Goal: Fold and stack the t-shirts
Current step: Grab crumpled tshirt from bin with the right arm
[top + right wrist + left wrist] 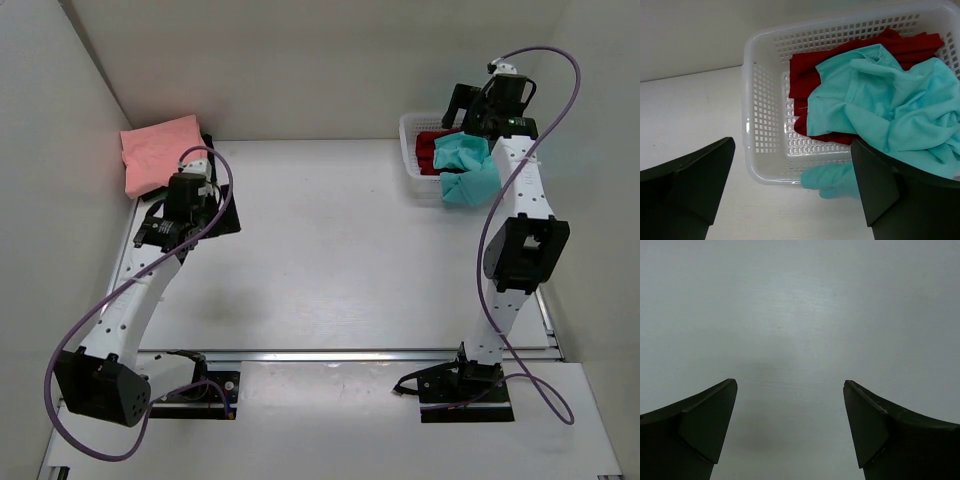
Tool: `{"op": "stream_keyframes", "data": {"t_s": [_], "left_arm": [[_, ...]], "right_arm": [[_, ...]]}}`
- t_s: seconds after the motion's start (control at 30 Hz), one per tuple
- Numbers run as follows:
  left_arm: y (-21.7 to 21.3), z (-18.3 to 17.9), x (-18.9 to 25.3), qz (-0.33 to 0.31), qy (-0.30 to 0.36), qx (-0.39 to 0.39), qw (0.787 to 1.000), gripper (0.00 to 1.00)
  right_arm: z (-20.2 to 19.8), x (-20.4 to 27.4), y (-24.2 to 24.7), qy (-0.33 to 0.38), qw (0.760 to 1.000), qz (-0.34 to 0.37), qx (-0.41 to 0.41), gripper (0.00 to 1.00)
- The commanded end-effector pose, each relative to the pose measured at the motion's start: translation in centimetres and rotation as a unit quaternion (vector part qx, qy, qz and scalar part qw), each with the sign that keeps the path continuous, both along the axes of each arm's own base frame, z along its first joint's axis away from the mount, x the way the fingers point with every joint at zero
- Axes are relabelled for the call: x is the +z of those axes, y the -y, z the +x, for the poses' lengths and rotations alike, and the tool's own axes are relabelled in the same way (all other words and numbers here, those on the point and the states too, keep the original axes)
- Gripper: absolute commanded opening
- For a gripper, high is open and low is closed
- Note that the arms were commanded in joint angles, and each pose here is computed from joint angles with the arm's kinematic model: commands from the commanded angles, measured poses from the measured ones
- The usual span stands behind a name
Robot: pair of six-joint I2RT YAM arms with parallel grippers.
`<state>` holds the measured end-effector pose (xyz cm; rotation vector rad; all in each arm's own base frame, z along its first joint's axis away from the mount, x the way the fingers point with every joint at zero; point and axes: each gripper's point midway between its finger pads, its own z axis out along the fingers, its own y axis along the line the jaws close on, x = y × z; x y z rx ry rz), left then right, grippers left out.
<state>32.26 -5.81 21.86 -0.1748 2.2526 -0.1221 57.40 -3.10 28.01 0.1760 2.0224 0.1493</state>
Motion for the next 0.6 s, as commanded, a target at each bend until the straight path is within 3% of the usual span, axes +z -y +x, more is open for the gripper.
{"op": "stream_keyframes", "data": {"t_s": [0.0,0.17,0.2,0.27,0.33,0.4,0.43,0.47,0.5,0.53,0.57], "left_arm": [[-2.4,-2.5,-1.3,0.079,-0.035,0.014,0.996,0.98],[-4.7,-3.7,-0.7,0.114,-0.041,0.048,0.992,0.99],[-5.2,-3.8,-0.7,0.131,-0.038,0.056,0.989,0.99],[-6.5,-4.3,-0.4,0.180,-0.038,0.050,0.982,0.98],[-7.5,-4.5,-0.2,0.208,-0.042,0.043,0.976,0.98],[-8.3,-4.6,-0.2,0.232,-0.056,0.015,0.971,0.98],[-8.6,-4.7,-0.5,0.229,-0.065,0.013,0.971,0.99],[-8.9,-5.0,-1.0,0.232,-0.077,0.013,0.970,0.99],[-8.7,-4.8,-1.0,0.231,-0.076,0.009,0.970,0.99],[-8.1,-4.7,-1.3,0.223,-0.076,-0.008,0.972,0.98],[-7.9,-4.8,-1.5,0.219,-0.078,-0.015,0.972,0.99]], "right_arm": [[0.6,2.3,2.3,0.035,0.999,-0.033,-0.026,0.99],[2.2,-1.2,5.1,-0.006,0.998,-0.034,-0.051,1.00],[2.3,-4.3,5.9,-0.045,0.997,-0.025,-0.061,0.99],[3.4,-4.2,6.8,-0.046,0.997,-0.020,-0.066,0.97],[3.7,-7.4,8.4,-0.080,0.994,-0.009,-0.069,0.77],[4.1,-9.0,8.6,-0.088,0.994,0.005,-0.063,0.19],[4.1,-10.3,8.9,-0.096,0.993,0.006,-0.067,0.05],[3.8,-12.2,9.2,-0.116,0.991,0.007,-0.067,0.04],[4.0,-12.9,9.2,-0.116,0.991,0.003,-0.063,0.16],[4.0,-13.8,9.2,-0.124,0.991,-0.002,-0.058,0.48],[4.2,-14.8,8.9,-0.133,0.990,-0.007,-0.054,0.56]]}}
